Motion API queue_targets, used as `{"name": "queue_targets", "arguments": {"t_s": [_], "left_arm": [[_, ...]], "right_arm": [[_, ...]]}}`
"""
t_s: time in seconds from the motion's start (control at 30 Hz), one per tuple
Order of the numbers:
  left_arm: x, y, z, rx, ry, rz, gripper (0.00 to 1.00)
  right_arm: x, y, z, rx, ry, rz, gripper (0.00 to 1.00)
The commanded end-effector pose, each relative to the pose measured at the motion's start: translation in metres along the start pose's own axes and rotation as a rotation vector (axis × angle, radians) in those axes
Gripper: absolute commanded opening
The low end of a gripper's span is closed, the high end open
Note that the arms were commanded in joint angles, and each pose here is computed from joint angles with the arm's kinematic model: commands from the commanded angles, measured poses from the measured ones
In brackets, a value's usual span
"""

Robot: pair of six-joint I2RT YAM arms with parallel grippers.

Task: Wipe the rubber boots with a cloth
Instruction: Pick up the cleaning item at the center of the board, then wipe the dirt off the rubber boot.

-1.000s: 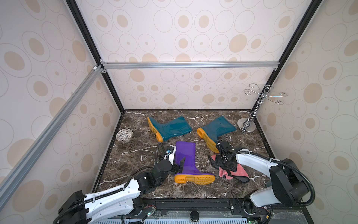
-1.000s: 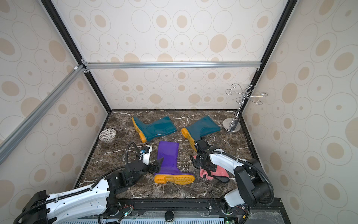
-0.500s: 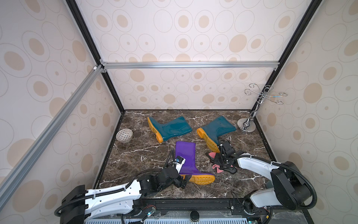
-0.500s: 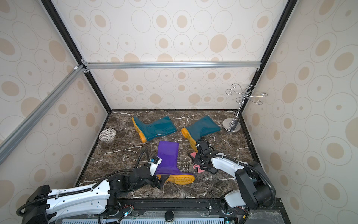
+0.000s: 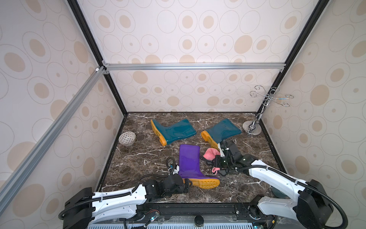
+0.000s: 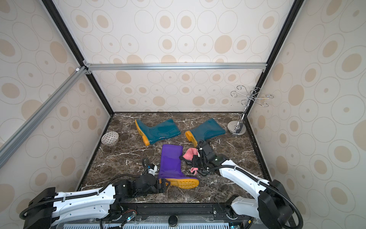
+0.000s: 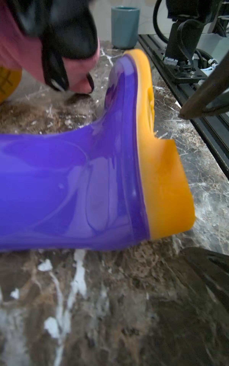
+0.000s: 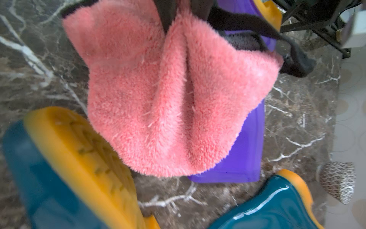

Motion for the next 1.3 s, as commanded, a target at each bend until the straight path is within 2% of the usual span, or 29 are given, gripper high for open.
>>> {"name": "queue_targets", "arguments": {"t_s": [0.0,0.17,0.3,0.53,0.77,0.9,1.03,1.27], "left_arm": [[0.002,0.004,0.010,0.017,-0.014,0.108,1.00],[-0.001,-0.002,0.005,-0.062,0.007,0.106,0.99],[-0.001,0.000,-0.004,-0.023,0.007,0.116,1.00],[0.016,-0.007,-0.009,0.063,-0.008,0.147,1.00],[0.020,0.003,-0.020,0.020,-0.001,0.209,0.99],[0.021,0.008,-0.024,0.009,-0.004,0.213,0.92],[0.027,-0.001,-0.025,0.024,0.000,0.192,0.92],[0.022,0.008,-0.033,0.037,0.012,0.140,0.72]], "right_arm": [[0.005,0.014,0.014,0.034,-0.004,0.062,0.00],[0.015,0.029,0.022,0.092,-0.026,0.120,0.00],[0.022,0.040,0.031,0.136,-0.057,0.181,0.00],[0.027,0.048,0.049,0.175,-0.117,0.267,0.00],[0.029,0.051,0.058,0.191,-0.159,0.313,0.00],[0.028,0.053,0.059,0.205,-0.155,0.322,0.00],[0.027,0.052,0.058,0.199,-0.156,0.328,0.00],[0.024,0.051,0.054,0.212,-0.152,0.325,0.00]]}}
Point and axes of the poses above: each gripper's point midway between its finger pads, its own z axis back along the fingers, its own y axis along the line the jaws close on, x = y × z, the point moved 6 cm from there along z, back along the fingers, and after that the axes turned 3 degrees about z, right-handed, at the moved point
